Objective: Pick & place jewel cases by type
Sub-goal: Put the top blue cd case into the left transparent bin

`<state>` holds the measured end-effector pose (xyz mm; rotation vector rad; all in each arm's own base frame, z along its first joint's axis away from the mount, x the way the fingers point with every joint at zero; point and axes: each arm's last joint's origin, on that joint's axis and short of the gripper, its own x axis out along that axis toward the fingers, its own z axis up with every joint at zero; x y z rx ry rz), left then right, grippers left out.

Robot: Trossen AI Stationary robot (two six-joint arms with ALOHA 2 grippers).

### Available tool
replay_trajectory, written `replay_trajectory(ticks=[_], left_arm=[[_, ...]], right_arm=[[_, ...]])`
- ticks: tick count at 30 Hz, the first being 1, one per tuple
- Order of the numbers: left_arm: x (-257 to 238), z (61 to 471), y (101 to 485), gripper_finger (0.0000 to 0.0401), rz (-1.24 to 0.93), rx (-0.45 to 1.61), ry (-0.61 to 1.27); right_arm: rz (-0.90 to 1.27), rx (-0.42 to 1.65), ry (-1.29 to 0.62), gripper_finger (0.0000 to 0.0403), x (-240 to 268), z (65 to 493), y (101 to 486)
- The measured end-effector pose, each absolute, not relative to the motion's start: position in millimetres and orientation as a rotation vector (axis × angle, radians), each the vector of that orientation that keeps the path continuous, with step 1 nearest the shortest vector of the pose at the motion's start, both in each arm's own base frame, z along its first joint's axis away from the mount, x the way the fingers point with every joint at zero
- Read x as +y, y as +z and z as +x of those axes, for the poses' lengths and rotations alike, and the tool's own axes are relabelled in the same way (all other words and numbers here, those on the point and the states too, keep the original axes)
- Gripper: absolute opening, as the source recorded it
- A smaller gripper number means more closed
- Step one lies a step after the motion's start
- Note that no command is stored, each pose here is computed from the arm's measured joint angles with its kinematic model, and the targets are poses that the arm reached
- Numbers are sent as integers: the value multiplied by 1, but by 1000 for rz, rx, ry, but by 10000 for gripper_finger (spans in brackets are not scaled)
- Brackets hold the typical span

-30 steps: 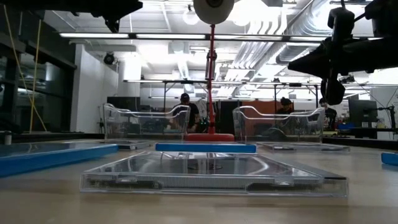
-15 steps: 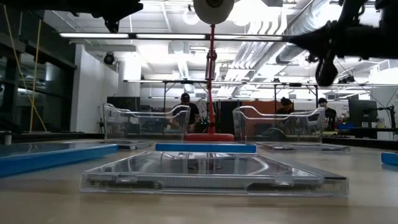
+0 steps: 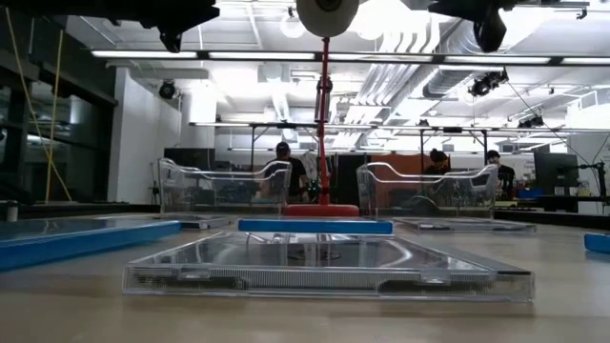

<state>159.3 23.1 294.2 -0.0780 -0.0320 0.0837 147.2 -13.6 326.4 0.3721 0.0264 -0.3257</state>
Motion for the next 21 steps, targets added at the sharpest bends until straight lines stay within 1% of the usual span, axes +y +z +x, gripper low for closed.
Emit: replay_trajectory(ticks=[6, 12, 16, 21], left_arm=[[26, 159, 292, 105, -169, -17, 178], [29, 158, 286, 108, -441, -9, 295], [28, 162, 278, 126, -583, 55, 270], [29, 176, 269, 178, -624, 118, 238]], right_arm=[[368, 204, -424, 98, -16, 157, 359], [350, 341, -430, 131, -16, 182, 374], [409, 442, -433, 149, -16, 203, 364], [492, 574, -471, 171, -16, 227, 340]])
